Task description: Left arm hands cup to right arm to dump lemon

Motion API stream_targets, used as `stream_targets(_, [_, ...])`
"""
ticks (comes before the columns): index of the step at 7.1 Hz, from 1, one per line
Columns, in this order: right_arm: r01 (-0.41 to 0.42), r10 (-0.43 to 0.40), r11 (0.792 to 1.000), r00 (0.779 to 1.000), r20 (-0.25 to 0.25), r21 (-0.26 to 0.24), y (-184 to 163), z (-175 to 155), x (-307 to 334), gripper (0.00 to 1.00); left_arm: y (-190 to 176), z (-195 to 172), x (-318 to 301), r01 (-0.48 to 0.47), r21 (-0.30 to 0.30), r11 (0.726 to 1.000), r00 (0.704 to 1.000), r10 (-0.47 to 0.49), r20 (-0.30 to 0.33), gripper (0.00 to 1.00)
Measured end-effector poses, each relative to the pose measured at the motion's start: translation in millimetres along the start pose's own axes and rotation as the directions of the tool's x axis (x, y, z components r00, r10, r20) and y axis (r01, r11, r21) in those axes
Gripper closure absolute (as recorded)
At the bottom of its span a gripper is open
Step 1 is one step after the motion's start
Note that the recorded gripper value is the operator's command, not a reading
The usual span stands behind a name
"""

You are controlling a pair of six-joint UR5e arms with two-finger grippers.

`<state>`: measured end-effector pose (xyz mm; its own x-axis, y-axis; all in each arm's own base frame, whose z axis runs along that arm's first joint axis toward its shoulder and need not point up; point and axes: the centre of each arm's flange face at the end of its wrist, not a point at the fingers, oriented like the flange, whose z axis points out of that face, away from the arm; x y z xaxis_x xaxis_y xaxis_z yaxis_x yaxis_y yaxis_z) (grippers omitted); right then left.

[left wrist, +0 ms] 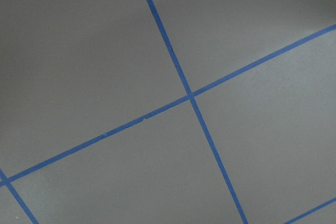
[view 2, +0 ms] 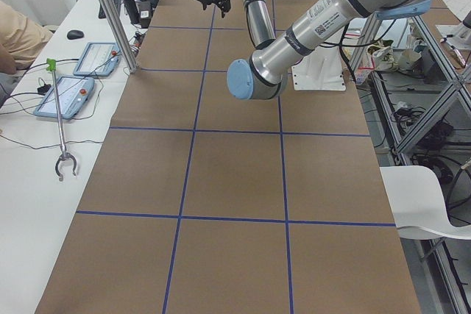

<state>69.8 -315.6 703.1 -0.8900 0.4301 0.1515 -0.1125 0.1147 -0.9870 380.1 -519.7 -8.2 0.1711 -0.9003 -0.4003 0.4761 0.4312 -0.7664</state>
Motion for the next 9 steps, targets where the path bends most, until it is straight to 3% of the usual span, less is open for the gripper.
stream_targets(1, [0.137,-0.137,0.99,0.99,-0.035,-0.022,11.8,25.4,2.7,0.75,0.0,0.4,-0.4,0.0,-0.001,1.0,1.0,0.0,0.001,0.0])
stream_targets(2, [0.27,-0.273,0.962,0.96,-0.065,-0.042,21.8,55.6,5.7,0.75,0.7,-0.1,-1.6,-0.002,-0.002,1.0,1.0,0.002,0.001,0.0])
stream_targets(4, [0.515,-0.519,0.854,0.847,-0.11,-0.069,49.2,123.7,11.8,0.74,3.3,-3.3,-4.8,-0.009,-0.009,1.0,1.0,0.009,-0.004,0.0])
stream_targets(5, [0.623,-0.626,0.779,0.77,-0.123,-0.066,67.2,155.6,21.0,0.74,5.3,-5.9,-6.8,-0.014,-0.014,1.0,1.0,0.014,-0.008,0.0])
stream_targets(6, [0.742,-0.743,0.667,0.657,-0.129,-0.062,82.9,183.5,39.6,0.71,7.8,-7.5,-8.7,-0.02,-0.018,1.0,1.0,0.02,-0.011,0.0])
stream_targets(7, [0.852,-0.85,0.519,0.508,-0.14,-0.063,96.5,209.0,62.5,0.71,11.4,-6.2,-10.6,-0.027,-0.023,0.999,1.0,0.027,-0.01,0.0])
stream_targets(8, [0.932,-0.926,0.356,0.344,-0.154,-0.061,113.5,234.7,87.7,0.7,18.6,-1.1,-14.0,-0.038,-0.025,0.999,0.999,0.038,-0.008,0.0])
stream_targets(9, [0.975,-0.963,0.212,0.198,-0.183,-0.061,140.4,259.3,110.3,0.71,26.8,4.2,-17.5,-0.052,-0.027,0.998,0.999,0.052,-0.008,0.0])
